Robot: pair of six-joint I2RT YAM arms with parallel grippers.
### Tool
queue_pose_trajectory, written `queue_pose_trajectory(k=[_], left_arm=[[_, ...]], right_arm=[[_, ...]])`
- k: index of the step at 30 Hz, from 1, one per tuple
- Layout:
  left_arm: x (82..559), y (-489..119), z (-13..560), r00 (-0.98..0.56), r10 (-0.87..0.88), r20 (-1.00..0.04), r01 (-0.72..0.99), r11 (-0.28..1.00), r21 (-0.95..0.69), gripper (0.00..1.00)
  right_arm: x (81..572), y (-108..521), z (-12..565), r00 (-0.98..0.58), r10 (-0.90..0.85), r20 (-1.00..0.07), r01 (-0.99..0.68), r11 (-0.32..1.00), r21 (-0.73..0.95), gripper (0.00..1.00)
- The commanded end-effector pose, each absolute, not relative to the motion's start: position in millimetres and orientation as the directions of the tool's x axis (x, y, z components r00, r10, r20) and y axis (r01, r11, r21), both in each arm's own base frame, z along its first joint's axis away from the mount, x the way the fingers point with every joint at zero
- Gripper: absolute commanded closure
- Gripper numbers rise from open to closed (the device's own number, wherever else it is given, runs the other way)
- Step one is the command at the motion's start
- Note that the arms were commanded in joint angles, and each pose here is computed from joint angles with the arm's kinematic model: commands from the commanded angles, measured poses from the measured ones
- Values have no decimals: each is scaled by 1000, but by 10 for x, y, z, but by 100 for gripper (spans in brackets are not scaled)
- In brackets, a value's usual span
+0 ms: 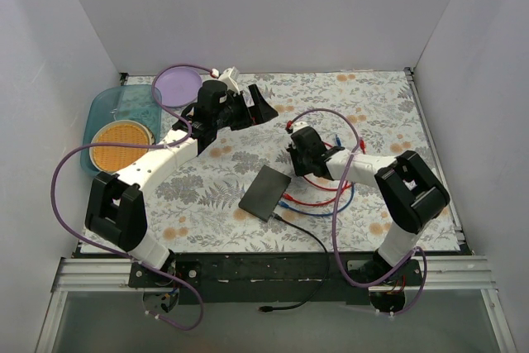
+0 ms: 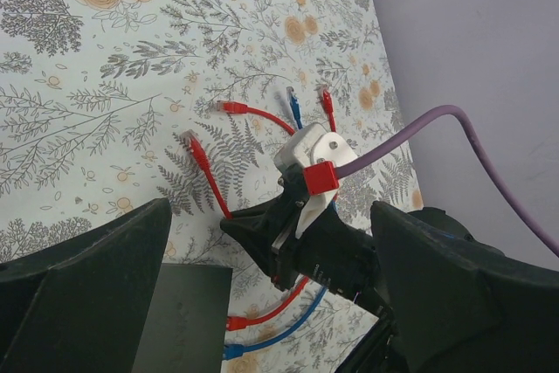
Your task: Insert the plug into the switch port
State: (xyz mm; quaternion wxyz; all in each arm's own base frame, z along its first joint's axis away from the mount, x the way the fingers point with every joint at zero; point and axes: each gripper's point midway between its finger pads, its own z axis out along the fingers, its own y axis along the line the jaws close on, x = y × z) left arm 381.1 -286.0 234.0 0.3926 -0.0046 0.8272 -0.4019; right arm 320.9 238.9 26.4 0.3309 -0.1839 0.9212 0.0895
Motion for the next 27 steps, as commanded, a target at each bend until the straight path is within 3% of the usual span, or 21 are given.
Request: queue_pose_trajectory(k=[1,3,16,27], left_arm=[[3842,-2861,2428,-679,-313,-664,331,676,-658,2],[3849,-2856,2448,-674,-314,-668,333,679,-655,2],[3825,-2808,2524,-645,-301,-702,361,690,-627,2],[3685,-2975,2684,-672,-299,-677,434,582,-688,2]], right_arm=[[3311,2498,346,-696,-271,-666,-403,914,50,92],[3294,2510,354,-692,-271,-669,-413,909,59,99],[3300,2542,1138,-561,-216,-799,-464,882,88,99],[3009,2647,1946,-386,-140,-912,-625,766,147,99]])
